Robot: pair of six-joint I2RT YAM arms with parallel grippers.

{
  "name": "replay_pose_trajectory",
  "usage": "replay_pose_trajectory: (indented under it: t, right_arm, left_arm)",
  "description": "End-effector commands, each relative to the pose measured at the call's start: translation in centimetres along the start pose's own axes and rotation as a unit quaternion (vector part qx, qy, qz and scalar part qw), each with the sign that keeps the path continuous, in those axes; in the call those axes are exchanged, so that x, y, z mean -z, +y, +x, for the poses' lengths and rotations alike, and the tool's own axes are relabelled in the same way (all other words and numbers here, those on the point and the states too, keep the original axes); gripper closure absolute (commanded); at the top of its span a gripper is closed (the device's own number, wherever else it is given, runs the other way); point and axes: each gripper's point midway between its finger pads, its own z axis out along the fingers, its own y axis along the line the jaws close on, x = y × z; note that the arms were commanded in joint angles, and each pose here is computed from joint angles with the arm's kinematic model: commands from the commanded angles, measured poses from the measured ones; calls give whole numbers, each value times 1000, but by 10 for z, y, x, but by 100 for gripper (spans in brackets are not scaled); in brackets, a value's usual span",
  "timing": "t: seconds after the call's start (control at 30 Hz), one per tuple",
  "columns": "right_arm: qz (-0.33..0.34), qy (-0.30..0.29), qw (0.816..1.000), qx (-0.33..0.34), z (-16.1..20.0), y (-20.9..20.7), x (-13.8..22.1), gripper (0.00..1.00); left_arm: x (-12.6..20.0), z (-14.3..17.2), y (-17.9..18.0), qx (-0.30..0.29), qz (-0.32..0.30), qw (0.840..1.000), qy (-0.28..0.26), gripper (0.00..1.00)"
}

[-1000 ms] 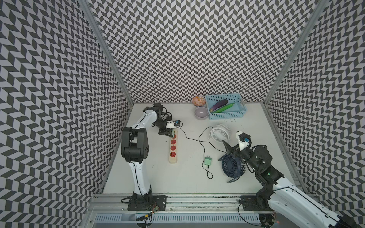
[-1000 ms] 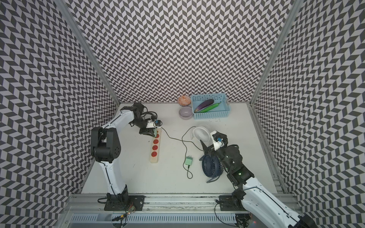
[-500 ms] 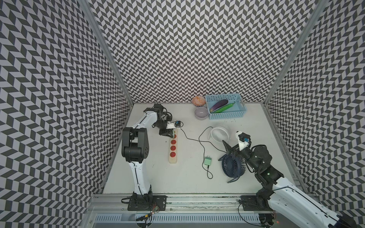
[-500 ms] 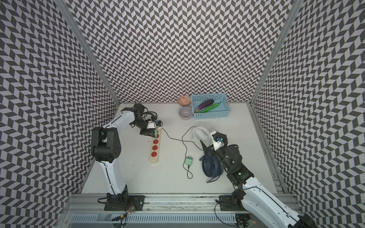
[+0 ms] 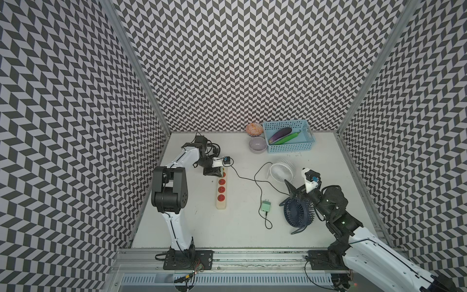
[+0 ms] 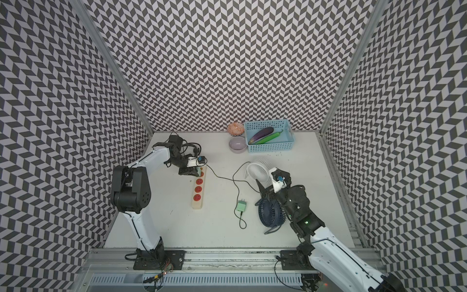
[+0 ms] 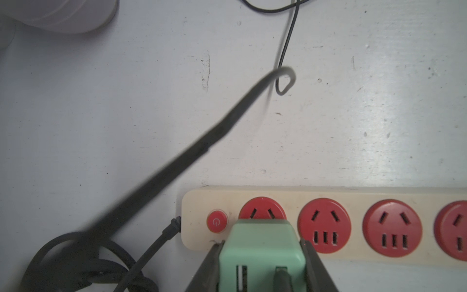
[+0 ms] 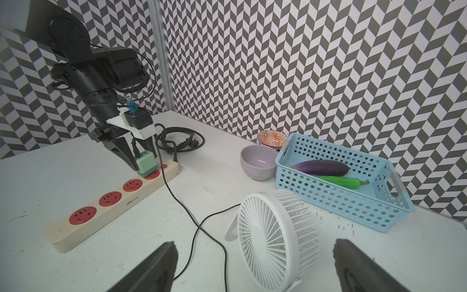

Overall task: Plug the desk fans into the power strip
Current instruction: Insert the plug into the socket.

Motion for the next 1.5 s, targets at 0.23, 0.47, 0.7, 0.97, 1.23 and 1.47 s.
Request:
replay_pose_trajectory:
  t: [0.23, 0.47, 0.7, 0.97, 1.23, 1.47]
  right_arm:
    - [1, -17, 1000, -4, -5, -1, -1, 0]
    - [-2, -20, 1000, -5, -7, 0, 0, 0]
    - [-1, -18, 1000, -5, -6, 0, 0, 0]
    - [1, -22, 1000, -4, -8, -1, 0, 0]
    - [1, -27, 1000, -4, -10, -1, 3, 0]
    - [1, -27, 1000, -4, -10, -1, 3, 0]
  left_arm:
    - [-50, 31, -16, 46, 68, 996, 47, 100]
    - [-51, 24, -40, 32, 66, 996, 54, 100]
    - [-52, 38, -36, 42, 67, 995, 65, 100]
    - [-49, 56, -33, 59, 64, 994, 72, 100]
    - [-51, 38, -51, 31, 57, 995, 71, 100]
    - [-58, 30, -35, 32, 57, 995, 74, 100]
